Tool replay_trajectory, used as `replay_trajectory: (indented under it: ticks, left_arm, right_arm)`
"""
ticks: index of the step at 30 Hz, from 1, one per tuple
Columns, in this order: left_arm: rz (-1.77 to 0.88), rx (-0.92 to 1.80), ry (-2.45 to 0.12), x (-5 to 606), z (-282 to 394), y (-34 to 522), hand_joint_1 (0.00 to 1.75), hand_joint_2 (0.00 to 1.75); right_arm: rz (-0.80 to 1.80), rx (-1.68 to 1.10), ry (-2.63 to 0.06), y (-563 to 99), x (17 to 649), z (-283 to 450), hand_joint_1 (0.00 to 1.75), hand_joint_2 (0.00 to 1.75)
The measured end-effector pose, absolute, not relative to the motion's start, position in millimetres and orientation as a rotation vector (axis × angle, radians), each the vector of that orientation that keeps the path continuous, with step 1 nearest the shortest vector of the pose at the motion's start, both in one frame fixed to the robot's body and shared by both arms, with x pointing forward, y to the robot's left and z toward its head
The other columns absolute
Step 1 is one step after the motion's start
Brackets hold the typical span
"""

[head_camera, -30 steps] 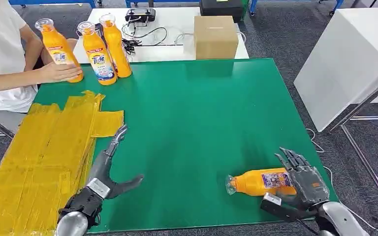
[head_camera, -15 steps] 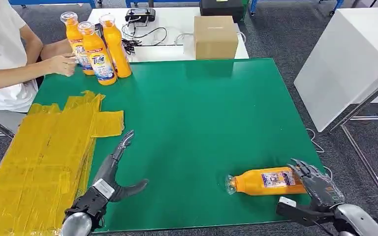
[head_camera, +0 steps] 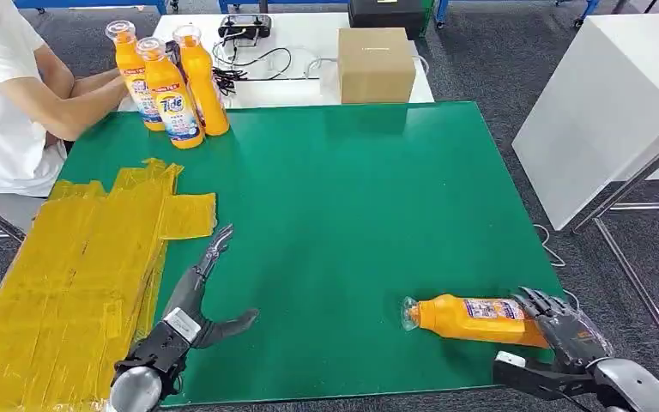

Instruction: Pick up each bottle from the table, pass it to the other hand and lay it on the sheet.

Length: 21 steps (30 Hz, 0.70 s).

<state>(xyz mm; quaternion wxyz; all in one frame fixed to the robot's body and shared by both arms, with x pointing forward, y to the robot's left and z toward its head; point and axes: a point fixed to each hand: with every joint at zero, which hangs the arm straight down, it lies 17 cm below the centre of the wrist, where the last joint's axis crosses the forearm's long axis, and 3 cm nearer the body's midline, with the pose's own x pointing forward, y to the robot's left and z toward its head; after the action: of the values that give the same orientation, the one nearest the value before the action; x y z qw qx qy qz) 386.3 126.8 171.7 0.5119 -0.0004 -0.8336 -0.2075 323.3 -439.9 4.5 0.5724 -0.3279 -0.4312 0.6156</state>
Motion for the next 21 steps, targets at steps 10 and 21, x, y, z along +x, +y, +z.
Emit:
replay_trajectory:
  ticks: [10, 21]
  left_arm:
    - [-0.506, -0.015, -2.015, 386.5, 175.1, 121.0, 0.0, 1.75]
    - [-0.502, -0.025, -2.015, 384.4, 176.7, 113.0, 0.0, 1.75]
  right_arm:
    - [1.473, -0.81, -1.007, -437.9, 331.0, -1.0, 1.62, 1.75]
    - [1.407, -0.961, -1.116, -403.8, 369.8, 3.0, 1.75, 1.75]
